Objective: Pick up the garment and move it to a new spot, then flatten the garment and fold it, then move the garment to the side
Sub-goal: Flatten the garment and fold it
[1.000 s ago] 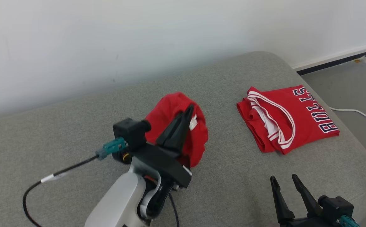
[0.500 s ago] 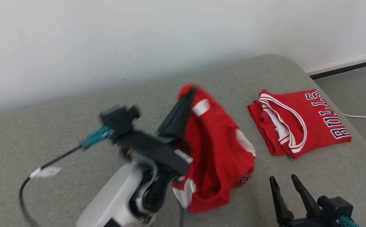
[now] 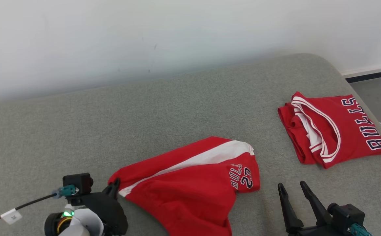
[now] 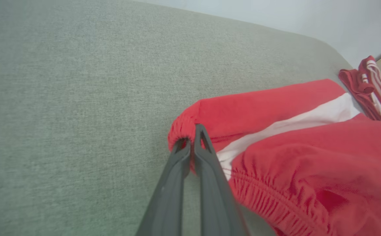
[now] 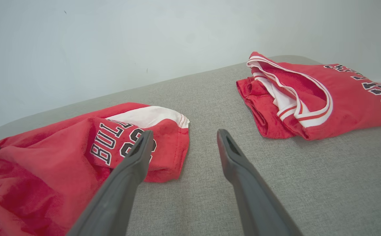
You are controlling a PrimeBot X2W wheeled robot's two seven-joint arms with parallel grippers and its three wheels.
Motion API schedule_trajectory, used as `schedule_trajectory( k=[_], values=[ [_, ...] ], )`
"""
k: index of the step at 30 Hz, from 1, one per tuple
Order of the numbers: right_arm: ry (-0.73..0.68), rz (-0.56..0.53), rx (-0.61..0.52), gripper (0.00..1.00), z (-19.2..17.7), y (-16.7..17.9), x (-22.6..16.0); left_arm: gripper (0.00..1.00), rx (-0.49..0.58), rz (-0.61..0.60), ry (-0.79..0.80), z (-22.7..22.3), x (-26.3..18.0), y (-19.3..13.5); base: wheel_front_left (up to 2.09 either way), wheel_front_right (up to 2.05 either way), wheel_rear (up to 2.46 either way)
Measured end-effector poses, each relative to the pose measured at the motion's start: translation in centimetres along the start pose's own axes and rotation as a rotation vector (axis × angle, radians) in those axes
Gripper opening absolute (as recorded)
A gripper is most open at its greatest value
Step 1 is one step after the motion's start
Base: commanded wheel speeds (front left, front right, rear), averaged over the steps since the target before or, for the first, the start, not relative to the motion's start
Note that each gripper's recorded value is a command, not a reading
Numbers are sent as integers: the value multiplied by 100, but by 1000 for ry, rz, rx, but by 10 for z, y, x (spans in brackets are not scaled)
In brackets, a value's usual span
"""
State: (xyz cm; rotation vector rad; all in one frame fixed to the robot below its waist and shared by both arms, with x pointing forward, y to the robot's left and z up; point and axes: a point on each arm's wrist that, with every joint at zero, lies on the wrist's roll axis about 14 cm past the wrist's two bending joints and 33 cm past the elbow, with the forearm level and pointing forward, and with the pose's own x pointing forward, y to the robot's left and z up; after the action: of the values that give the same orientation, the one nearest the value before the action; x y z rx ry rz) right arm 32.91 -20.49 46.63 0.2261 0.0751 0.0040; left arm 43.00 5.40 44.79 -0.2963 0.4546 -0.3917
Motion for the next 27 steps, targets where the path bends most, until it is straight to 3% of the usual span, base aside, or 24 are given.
schedule_trajectory(
  k=[8,9,10,12,18,27],
  values=[
    [5,24,-8,100,1,6,7,0,120,87,-11,10,9,32,0,0,0],
    [7,22,-9,100,0,5,7,24,127,90,-22,12,11,32,0,0,0],
    [7,20,-9,100,0,4,6,38,133,96,-39,16,13,33,0,0,0],
    [8,14,-9,100,0,2,5,100,150,107,-74,21,16,33,0,0,0],
    [1,2,-9,100,3,-3,1,100,122,107,-108,17,16,26,0,0,0],
    [-13,4,-10,100,8,-3,-1,100,-51,112,-145,-5,-9,22,0,0,0]
  ],
)
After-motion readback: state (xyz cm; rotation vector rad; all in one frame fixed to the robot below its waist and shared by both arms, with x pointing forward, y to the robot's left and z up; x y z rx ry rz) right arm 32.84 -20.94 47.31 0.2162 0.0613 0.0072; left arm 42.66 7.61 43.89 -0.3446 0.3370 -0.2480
